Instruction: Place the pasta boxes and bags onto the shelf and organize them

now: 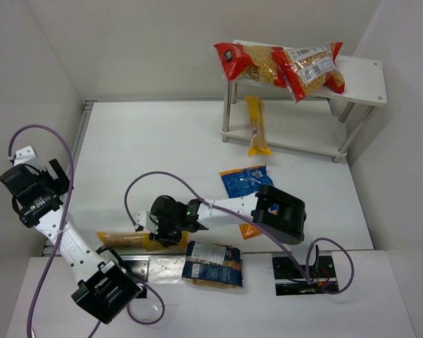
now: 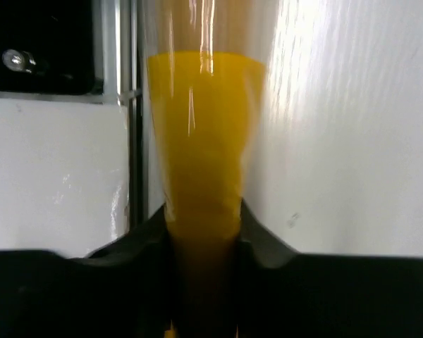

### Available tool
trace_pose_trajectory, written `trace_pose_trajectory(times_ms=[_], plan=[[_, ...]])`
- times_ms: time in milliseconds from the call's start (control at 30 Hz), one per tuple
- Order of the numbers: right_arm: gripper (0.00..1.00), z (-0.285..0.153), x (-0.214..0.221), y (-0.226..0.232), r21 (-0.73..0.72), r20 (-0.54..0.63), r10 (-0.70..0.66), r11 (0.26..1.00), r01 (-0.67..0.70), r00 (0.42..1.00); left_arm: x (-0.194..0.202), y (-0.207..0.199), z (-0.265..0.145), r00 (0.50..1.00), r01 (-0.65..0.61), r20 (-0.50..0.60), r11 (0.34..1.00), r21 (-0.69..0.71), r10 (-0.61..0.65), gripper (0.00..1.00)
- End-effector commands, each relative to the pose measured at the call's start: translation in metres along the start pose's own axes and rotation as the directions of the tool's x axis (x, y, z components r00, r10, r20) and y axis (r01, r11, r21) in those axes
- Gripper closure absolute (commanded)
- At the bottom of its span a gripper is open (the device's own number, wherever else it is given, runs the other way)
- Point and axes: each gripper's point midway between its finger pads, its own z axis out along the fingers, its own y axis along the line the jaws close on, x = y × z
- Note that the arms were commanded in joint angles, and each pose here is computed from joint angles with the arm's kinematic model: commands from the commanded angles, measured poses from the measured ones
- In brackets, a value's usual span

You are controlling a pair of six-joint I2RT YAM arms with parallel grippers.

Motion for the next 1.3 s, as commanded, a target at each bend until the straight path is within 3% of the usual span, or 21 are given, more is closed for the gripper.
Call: trace_pose_trajectory(times_ms=[0, 33, 67, 133, 267, 400, 567, 633, 933, 1133, 1267], plan=[[0.96, 0.018, 0.012, -0.012, 0.047, -0.056, 0.018, 0.999, -0.016, 0.998, -0.011, -0.003, -0.002, 0.999, 0.018, 0.048, 1.0, 0.016, -0.018, 0.01], [1.0, 0.021, 0.011, -0.014, 0.042, -0.074, 0.011, 0.999, -0.007, 0.997, -0.011, -0.003, -0.002, 0.999, 0.018, 0.048, 1.0, 0.016, -0.018, 0.01], [1.0, 0.016, 0.019, -0.01, 0.008, -0.125, -0.037, 0.999, 0.038, 0.991, -0.011, -0.005, -0.002, 0.999, 0.017, 0.049, 0.999, 0.028, -0.018, 0.01], [1.0, 0.008, 0.014, -0.02, 0.029, -0.122, -0.058, 0.998, 0.062, 0.991, -0.012, -0.005, -0.004, 0.998, 0.006, 0.058, 1.0, 0.026, -0.008, 0.01], [1.0, -0.058, -0.017, -0.072, 0.032, 0.009, 0.008, 0.999, -0.008, 1.0, -0.015, -0.019, -0.009, 0.996, -0.059, 0.075, 0.991, 0.117, 0.05, 0.01], [1.0, -0.108, -0.026, -0.116, -0.001, 0.083, 0.103, 0.995, -0.103, 0.991, 0.0, -0.063, -0.008, 0.985, -0.168, 0.04, 0.918, 0.36, 0.165, 0.01], [1.0, -0.153, -0.032, -0.146, 0.037, 0.149, 0.136, 0.989, -0.143, 0.979, 0.013, -0.115, -0.019, 0.936, -0.307, 0.07, 0.702, 0.642, 0.345, 0.01], [1.0, -0.166, -0.035, -0.147, 0.046, 0.166, 0.123, 0.99, -0.133, 0.978, 0.023, -0.136, -0.024, 0.898, -0.368, 0.118, 0.577, 0.729, 0.423, 0.01], [1.0, -0.198, -0.07, -0.12, -0.11, 0.233, 0.088, 0.992, -0.063, 0.969, 0.048, -0.209, -0.056, 0.801, -0.472, 0.349, 0.154, 0.868, 0.486, 0.01], [1.0, -0.202, -0.068, -0.111, -0.159, 0.205, 0.082, 0.986, -0.05, 0.975, 0.084, -0.233, -0.065, 0.755, -0.417, 0.382, -0.06, 0.907, 0.533, 0.04], [1.0, -0.206, -0.066, -0.105, -0.166, 0.21, 0.075, 0.985, -0.04, 0.975, 0.092, -0.238, -0.071, 0.725, -0.438, 0.431, -0.124, 0.89, 0.537, 0.06]])
